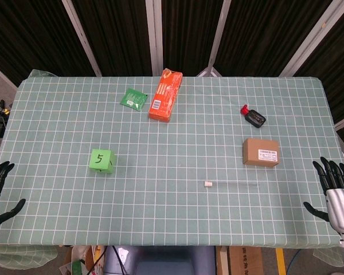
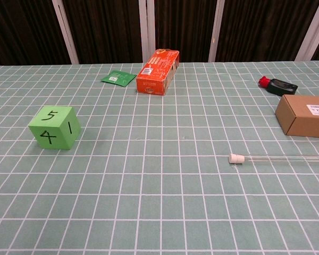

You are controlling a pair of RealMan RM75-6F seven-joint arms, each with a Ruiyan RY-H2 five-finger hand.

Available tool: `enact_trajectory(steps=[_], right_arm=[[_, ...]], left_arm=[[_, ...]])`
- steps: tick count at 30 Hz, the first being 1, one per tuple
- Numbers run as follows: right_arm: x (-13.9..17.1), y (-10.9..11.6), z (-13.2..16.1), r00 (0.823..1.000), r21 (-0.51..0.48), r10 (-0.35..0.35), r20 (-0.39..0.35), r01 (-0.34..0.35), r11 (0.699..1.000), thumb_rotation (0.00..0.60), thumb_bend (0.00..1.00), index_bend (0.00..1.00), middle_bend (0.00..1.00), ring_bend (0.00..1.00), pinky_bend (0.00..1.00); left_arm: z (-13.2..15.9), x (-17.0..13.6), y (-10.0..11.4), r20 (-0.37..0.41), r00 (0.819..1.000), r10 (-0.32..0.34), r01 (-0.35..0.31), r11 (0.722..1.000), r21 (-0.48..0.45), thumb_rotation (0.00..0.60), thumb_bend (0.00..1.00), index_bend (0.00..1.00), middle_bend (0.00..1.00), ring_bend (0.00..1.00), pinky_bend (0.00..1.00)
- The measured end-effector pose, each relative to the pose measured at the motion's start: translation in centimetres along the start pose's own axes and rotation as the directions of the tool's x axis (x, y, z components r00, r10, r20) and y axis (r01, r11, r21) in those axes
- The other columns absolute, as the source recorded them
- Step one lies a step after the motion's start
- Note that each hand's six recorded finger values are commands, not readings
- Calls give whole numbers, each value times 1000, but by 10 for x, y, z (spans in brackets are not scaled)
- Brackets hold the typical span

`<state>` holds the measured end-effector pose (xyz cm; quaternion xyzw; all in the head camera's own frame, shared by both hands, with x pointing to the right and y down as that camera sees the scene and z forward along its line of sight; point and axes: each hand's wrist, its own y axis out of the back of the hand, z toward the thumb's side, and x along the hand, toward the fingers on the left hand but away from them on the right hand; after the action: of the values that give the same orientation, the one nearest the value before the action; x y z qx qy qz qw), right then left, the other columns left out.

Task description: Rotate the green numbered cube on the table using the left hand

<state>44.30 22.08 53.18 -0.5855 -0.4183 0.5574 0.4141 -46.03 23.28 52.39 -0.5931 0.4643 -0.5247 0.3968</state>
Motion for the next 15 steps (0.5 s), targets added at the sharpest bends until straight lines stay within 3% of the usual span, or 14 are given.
enact_trajectory(steps=[15], right_arm=[[3,0,1,1000,2,1,14,-1,1000,600,45,65,0,0,0]], left_arm=[[1,-1,1,0,1000,1,-1,1000,-19,600,291,115,105,0,0]])
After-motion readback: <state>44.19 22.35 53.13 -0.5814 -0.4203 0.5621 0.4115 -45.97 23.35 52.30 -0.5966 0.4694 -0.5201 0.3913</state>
